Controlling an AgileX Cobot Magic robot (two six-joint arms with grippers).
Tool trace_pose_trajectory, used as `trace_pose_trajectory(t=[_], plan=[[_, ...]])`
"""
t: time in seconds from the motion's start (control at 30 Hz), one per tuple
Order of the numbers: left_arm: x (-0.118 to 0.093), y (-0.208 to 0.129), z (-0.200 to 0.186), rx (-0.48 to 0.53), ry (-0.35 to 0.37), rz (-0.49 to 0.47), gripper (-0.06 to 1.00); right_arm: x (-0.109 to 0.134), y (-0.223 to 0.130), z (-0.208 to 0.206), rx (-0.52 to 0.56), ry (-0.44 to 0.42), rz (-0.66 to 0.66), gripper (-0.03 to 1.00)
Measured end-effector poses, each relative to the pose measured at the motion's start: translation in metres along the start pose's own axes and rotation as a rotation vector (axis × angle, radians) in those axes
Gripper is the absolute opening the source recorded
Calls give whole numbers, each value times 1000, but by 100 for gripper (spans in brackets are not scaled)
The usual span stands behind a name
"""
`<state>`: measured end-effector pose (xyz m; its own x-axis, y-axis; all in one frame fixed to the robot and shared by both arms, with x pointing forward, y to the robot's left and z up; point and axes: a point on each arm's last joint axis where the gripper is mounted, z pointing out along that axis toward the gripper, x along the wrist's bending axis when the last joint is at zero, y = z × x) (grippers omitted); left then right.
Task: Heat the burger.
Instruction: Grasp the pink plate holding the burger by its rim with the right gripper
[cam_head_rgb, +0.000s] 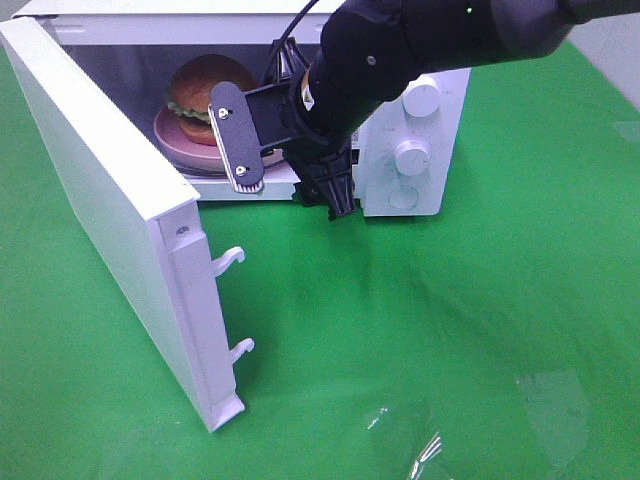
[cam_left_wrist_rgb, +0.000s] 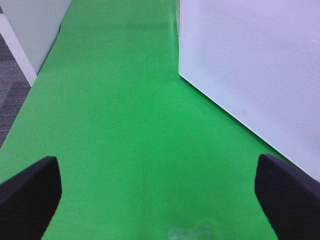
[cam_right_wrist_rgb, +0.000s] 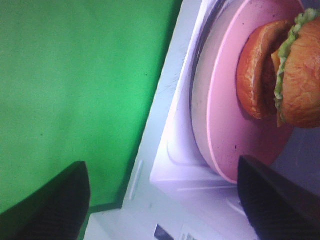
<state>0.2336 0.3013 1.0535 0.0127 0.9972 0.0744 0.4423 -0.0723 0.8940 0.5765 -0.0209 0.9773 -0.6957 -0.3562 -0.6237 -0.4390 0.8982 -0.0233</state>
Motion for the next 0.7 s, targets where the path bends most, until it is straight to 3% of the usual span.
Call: trace_pose_trajectory(t=[0.7], plan=[[0,0,0,0,0,0,97,-13,12,51,0,-5,78,79]])
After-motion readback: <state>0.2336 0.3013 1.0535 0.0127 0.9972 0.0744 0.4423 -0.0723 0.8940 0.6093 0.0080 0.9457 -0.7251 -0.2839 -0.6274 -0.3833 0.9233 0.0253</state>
